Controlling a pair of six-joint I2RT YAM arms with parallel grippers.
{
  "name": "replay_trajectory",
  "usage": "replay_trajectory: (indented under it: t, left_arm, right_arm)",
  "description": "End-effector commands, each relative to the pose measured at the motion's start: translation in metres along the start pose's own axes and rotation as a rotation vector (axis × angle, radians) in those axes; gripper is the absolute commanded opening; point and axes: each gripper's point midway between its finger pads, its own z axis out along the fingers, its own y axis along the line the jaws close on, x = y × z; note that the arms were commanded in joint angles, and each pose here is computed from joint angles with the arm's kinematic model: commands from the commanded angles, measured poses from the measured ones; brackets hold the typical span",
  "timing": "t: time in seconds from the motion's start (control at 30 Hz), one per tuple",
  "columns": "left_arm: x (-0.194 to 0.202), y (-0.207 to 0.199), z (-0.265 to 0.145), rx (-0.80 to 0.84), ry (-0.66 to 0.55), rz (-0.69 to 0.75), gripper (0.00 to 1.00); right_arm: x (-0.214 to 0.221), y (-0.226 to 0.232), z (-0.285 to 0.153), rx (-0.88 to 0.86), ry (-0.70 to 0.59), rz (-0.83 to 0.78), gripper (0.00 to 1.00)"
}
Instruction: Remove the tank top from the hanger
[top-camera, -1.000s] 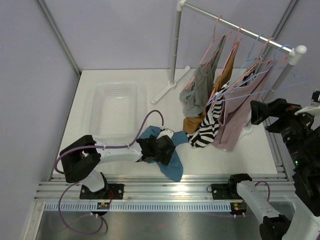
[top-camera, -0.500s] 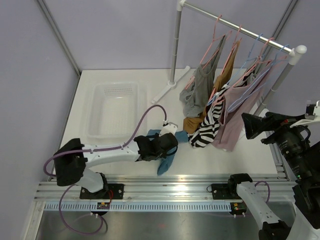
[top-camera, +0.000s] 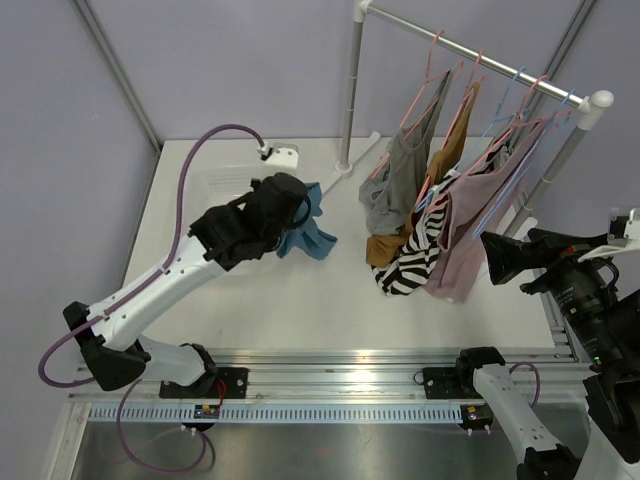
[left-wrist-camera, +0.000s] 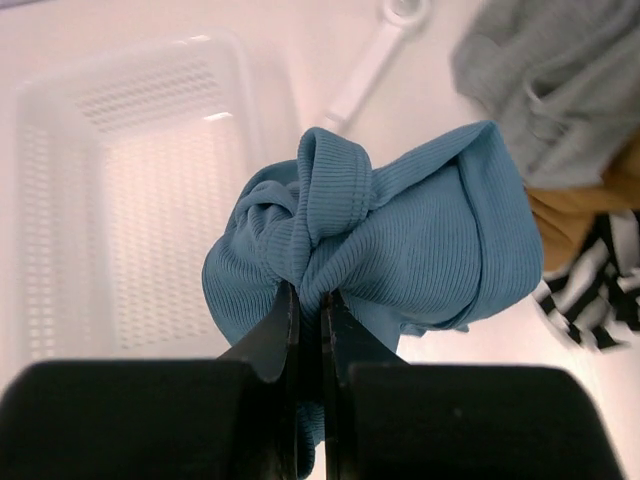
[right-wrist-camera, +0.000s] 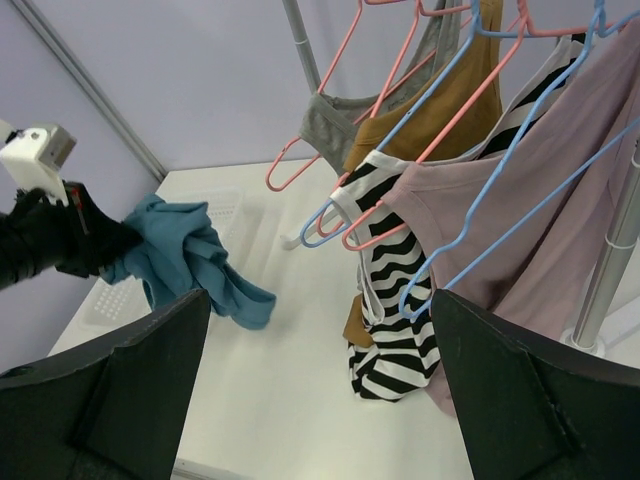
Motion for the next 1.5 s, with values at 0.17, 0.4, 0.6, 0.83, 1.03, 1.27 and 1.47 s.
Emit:
replay_trajectory:
  t: [0.17,0.4,0.6,0.83,1.03,1.27,1.47]
  left_arm:
    - [-0.086,0.097,-0.001,-0.151,-0.117,-0.141,0.00]
    - [-0.087,0.151,0.044,-0.195,-0.031,-0.223,0.02]
    - [-0.074,0.167,0.062,-0.234,0.041,-0.242,0.50]
    - [-0.064,0.174,0.043,-0.226,0.053,-0.291,0.99]
    - [-0.039,0.136,0.003,0.006,0.046,-0.275,0.99]
    - [-0.003,0.115,-0.033,0.105,-0.018,-0.216,0.99]
    - [0.029,0.116,-0.020,0.089,0.039,-0.185,0.99]
  right_arm:
    - [-0.011,0.009,0.009,-0.045,-0.045,0.023,0.99]
    - [-0.006,0.015,0.032,-0.108,-0.059,0.057,0.99]
    - [-0.030,0.025,0.057,-0.140,-0.062,0.107,0.99]
    - [-0.022,-0.017,0.128,0.091,0.067,0.165,0.99]
    - [-0.012,-0.045,0.165,0.219,0.100,0.173,0.95]
    - [-0.017,-0.081,0.170,0.412,0.071,0.146,0.74]
    - [-0.006,-0.094,0.185,0.466,0.089,0.135,0.56]
